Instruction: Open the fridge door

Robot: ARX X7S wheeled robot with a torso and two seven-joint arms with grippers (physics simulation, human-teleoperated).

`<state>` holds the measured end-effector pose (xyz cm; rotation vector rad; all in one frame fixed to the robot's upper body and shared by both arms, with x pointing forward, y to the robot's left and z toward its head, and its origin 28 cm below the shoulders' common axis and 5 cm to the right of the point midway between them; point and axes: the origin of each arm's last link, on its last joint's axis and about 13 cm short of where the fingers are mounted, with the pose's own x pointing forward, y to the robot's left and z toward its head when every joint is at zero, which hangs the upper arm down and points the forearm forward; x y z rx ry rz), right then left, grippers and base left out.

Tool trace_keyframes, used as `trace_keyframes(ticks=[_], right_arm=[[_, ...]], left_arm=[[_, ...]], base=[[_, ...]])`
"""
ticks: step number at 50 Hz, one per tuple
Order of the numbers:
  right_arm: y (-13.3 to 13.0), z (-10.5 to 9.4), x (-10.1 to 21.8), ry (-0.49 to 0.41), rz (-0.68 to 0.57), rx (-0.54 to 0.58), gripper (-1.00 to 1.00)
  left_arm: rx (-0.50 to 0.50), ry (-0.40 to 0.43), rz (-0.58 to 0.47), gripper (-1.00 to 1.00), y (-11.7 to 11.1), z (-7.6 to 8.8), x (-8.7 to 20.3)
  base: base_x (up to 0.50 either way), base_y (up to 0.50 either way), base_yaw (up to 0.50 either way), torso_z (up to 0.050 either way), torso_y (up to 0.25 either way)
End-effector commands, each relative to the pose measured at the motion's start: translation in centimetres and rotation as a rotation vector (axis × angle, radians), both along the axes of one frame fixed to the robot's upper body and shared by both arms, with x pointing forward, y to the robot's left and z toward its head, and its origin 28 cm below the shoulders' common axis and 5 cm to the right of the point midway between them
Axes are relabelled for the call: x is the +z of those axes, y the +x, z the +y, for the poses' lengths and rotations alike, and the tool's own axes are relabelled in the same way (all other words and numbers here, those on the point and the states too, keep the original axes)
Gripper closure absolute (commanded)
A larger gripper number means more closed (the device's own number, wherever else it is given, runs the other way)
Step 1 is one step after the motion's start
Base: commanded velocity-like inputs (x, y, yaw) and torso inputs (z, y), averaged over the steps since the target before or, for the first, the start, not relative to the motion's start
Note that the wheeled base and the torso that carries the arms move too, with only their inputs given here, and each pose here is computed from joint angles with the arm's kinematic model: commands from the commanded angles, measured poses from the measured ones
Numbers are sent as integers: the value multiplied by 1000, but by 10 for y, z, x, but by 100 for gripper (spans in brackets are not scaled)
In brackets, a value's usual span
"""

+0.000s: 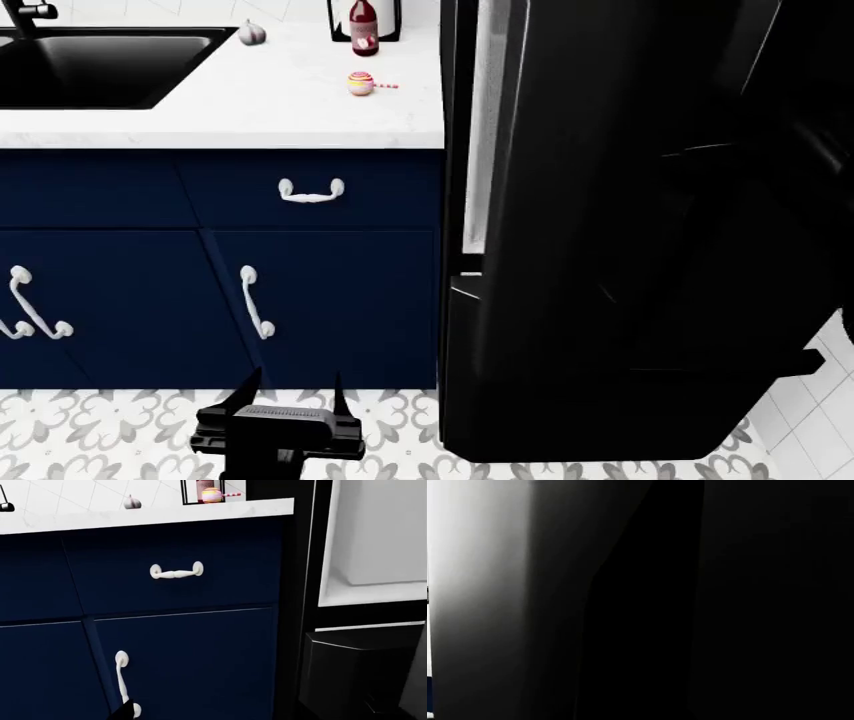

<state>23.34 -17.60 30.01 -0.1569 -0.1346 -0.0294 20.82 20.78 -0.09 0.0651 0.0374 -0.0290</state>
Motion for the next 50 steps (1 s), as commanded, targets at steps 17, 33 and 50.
trace_keyframes(ticks=[17, 33, 50], right_arm=[[-43, -26, -6, -43, -29, -84, 100], [-39, -26, -12, -35, -16, -82, 100], [-27, -23, -19, 35, 35, -57, -100]], left_arm=[[8, 9, 2, -100, 0, -1, -1], [13, 6, 4, -100, 0, 0, 0], [14, 5, 7, -100, 1, 0, -1]], base=[[0, 1, 0, 0, 1], [-1, 1, -1, 0, 1], [0, 0, 0, 0, 0]])
